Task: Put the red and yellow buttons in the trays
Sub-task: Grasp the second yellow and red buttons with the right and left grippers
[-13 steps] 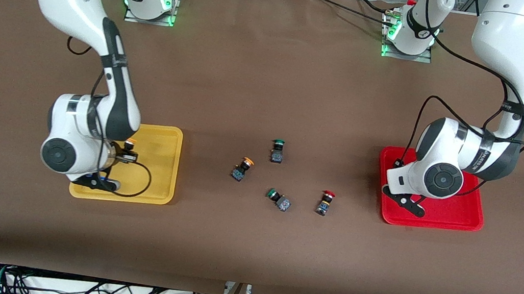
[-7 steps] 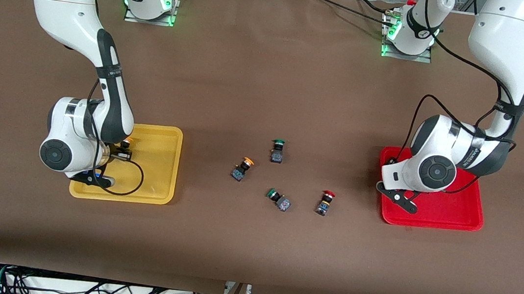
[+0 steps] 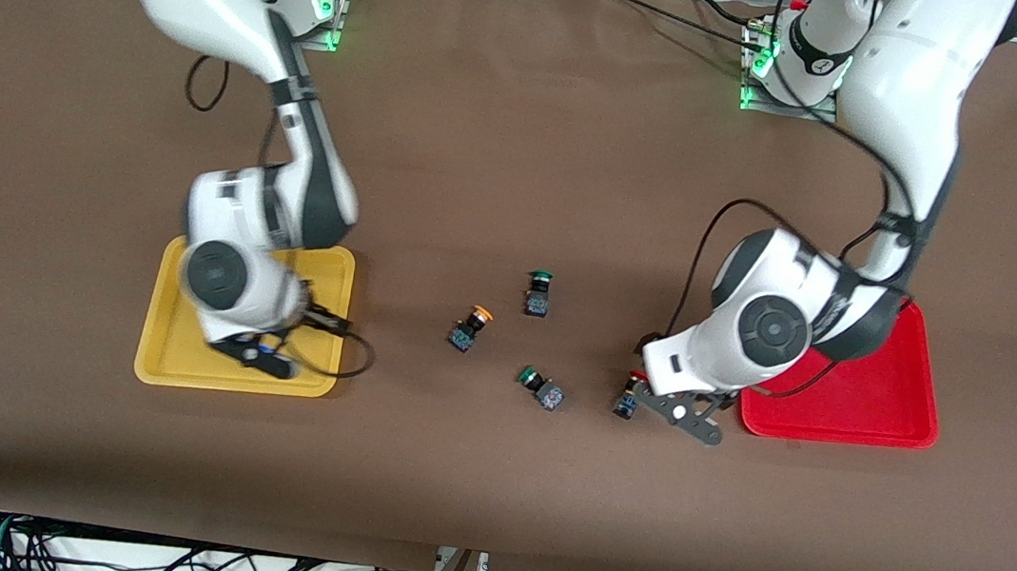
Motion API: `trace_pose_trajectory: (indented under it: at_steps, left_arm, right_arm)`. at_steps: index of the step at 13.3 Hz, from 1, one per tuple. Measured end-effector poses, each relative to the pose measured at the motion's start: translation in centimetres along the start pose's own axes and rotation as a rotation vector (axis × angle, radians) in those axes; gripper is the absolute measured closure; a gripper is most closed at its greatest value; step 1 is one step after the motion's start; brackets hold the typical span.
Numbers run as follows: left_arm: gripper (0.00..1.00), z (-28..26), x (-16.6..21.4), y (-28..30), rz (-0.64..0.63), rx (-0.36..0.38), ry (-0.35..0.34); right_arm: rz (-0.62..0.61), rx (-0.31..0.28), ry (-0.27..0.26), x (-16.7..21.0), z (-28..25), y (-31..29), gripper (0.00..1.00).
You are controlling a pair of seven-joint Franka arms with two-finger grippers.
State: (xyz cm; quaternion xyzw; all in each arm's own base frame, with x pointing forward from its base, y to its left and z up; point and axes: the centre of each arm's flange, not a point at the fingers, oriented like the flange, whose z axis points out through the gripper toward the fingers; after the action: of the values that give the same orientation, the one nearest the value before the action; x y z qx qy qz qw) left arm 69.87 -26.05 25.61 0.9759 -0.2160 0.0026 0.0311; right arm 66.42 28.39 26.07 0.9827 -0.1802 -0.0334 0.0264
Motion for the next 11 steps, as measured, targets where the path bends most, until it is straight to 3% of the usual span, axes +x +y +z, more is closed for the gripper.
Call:
trace_pose_trajectory:
  at_steps: [3, 5, 6, 11]
  left_arm:
    - [0.0, 6.5, 1.3, 0.3, -0.035, -0.056, 0.088]
    - [0.0, 7.2, 1.5, 0.8, -0.031, -0.058, 0.105]
    - [0.07, 6.9, 1.7, 0.9, -0.028, -0.057, 0.111]
    - [0.63, 7.7, 0.9, 1.6, -0.02, -0.06, 0.059]
  right_arm:
    - [0.095, 0.084, 0.101, -5.3, 2.0, -7.2, 0.0]
    - [0.104, 0.124, 0.12, -6.4, 3.4, -8.8, 0.0]
    - [0.109, 0.144, 0.126, -6.8, 3.9, -9.3, 0.0]
    - [0.108, 0.197, 0.12, -9.3, 6.3, -11.7, 0.0]
